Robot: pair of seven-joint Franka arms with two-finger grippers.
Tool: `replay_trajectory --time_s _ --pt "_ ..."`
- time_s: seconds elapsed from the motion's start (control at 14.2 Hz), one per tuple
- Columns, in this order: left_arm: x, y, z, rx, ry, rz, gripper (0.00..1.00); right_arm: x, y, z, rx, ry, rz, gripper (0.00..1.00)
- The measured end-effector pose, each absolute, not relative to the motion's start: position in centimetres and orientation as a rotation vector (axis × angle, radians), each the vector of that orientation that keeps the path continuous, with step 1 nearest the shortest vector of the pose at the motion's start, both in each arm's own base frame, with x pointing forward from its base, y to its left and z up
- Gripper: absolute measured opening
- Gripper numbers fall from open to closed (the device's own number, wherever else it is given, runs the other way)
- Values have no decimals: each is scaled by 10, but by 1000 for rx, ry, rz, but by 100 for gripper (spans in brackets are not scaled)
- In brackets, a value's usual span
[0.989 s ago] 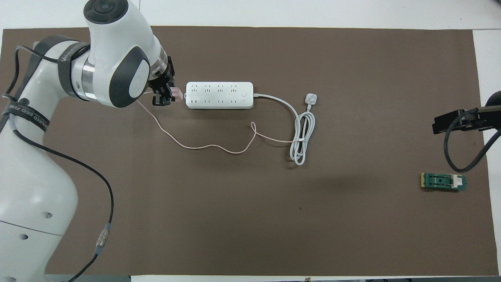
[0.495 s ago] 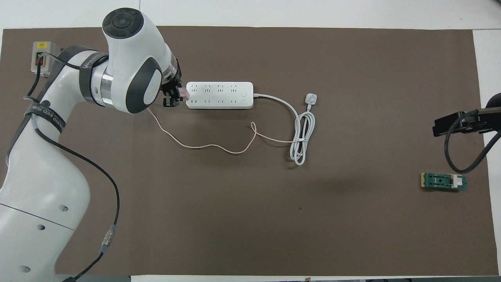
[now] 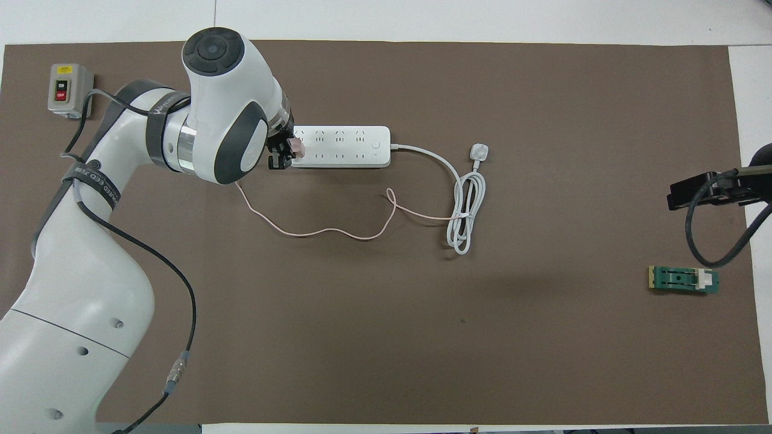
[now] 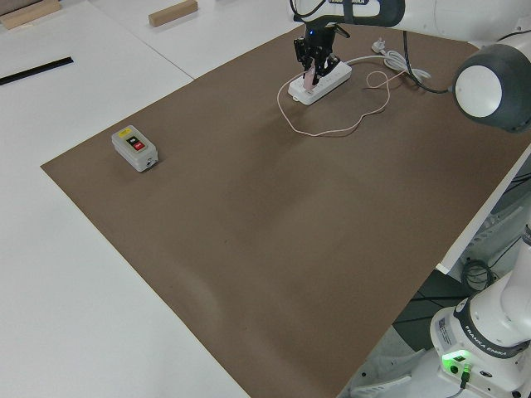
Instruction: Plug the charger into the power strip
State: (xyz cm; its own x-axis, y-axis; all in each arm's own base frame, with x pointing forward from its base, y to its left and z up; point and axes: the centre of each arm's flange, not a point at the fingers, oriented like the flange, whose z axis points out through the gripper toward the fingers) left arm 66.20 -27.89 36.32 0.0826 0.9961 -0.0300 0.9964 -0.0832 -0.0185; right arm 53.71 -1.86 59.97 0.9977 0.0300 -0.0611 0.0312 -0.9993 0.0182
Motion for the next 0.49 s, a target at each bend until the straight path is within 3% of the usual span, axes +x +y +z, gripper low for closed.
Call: replay_trajectory --time_s 0.49 --pt "660 -280 359 2313 2127 -59 32 537 -20 600 3121 45 -97 100"
